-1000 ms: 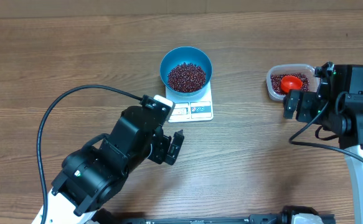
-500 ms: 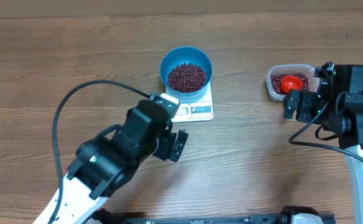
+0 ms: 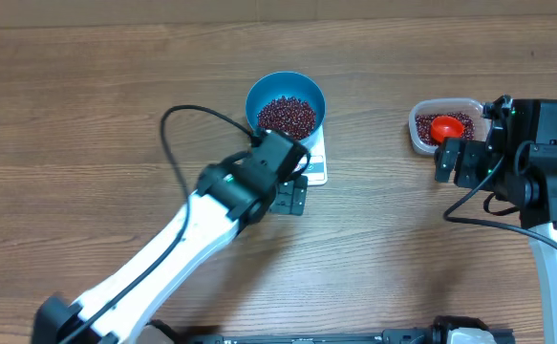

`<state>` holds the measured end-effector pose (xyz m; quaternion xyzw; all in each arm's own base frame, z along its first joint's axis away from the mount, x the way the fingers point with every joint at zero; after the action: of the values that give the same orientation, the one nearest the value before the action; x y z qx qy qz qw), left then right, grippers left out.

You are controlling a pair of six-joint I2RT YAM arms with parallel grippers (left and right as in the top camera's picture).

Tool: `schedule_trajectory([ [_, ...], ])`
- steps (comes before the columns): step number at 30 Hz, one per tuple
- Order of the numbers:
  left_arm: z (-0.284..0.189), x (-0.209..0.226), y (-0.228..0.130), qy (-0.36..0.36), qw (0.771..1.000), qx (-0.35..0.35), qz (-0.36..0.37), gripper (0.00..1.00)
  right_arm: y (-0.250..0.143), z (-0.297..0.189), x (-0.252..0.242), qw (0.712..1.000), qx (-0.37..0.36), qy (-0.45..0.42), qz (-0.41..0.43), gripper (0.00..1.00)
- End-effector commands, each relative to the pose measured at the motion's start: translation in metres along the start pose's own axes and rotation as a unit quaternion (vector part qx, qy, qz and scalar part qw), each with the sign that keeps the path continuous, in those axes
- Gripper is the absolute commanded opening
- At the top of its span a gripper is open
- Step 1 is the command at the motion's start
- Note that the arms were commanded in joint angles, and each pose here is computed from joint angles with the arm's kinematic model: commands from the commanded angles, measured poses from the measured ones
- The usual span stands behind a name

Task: Scoop item into bowl and weigh 150g on scale
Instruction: 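Move the left gripper over the scale to view its display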

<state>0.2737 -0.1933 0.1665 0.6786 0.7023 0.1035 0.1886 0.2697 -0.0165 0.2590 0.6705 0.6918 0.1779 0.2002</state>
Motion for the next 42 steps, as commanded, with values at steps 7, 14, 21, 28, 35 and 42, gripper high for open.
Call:
schedule_trajectory([
  [7,0.052,-0.007,-0.008,0.055,0.996,0.012,-0.073,0.99,0.006,-0.005,-0.001,1.000,-0.012,-0.004,0.003,1.00],
  [14,0.059,-0.009,-0.013,0.091,0.988,-0.016,-0.121,0.99,0.006,-0.005,-0.001,1.000,-0.012,-0.004,0.003,1.00],
  [21,0.059,-0.006,-0.015,0.098,0.986,-0.016,-0.133,0.99,0.006,-0.005,-0.001,1.000,-0.012,-0.004,0.003,1.00],
  [28,0.058,-0.003,-0.016,0.105,0.985,-0.015,-0.133,0.99,0.006,-0.005,-0.001,1.000,-0.012,-0.004,0.003,1.00],
  [35,0.058,-0.003,-0.016,0.105,0.984,-0.015,-0.142,0.99,0.006,-0.005,-0.001,1.000,-0.012,-0.004,0.003,1.00],
  [42,0.058,-0.003,-0.017,0.106,0.984,-0.011,-0.141,0.99,0.006,-0.005,-0.001,1.000,-0.012,-0.004,0.003,1.00],
])
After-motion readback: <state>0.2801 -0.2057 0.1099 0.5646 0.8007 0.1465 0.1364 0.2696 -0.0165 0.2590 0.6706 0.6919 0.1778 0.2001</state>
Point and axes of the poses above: each gripper's point midway between its finger pads, its own z axis out along the fingers, its own x axis along the line the jaws close on, y = z × x, the point moved 3 cm from there along -z, back along the fingers, and after that the axes turned 11 degrees about -z, right-handed, at the moved point
